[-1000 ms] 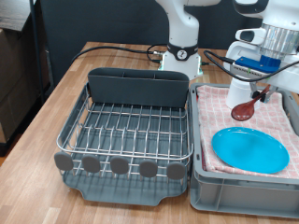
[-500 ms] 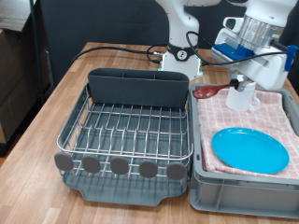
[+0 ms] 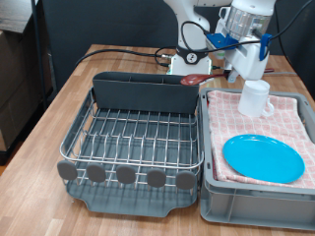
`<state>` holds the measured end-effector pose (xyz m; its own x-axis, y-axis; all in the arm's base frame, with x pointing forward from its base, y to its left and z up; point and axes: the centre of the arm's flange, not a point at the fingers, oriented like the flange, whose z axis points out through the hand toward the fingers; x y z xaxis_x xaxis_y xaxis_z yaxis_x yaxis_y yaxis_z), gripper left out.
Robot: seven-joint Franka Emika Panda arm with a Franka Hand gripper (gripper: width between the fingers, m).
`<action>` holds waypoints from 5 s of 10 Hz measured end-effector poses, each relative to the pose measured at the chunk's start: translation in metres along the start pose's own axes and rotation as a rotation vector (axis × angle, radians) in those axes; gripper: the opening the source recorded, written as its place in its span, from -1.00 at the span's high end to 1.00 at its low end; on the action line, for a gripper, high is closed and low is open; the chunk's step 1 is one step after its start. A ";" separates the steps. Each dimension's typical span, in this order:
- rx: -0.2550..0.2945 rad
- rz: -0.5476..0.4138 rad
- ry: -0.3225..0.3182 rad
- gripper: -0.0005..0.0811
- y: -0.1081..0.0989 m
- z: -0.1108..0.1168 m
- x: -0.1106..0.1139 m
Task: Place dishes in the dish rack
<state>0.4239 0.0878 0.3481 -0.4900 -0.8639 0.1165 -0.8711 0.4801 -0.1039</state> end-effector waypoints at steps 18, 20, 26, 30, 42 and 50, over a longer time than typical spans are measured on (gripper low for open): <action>-0.160 0.249 -0.136 0.76 0.026 0.015 0.105; -0.235 0.267 -0.225 0.76 0.022 0.020 0.117; -0.379 0.264 -0.381 0.76 0.012 0.041 0.164; -0.411 0.233 -0.442 0.76 0.002 0.065 0.199; -0.176 0.270 -0.116 -0.77 -0.013 0.072 0.188; -0.051 0.302 -0.038 -0.98 -0.006 0.002 0.141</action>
<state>0.3599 -0.0372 0.3630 -0.7265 -0.6852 0.0512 -0.6869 0.7225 -0.0782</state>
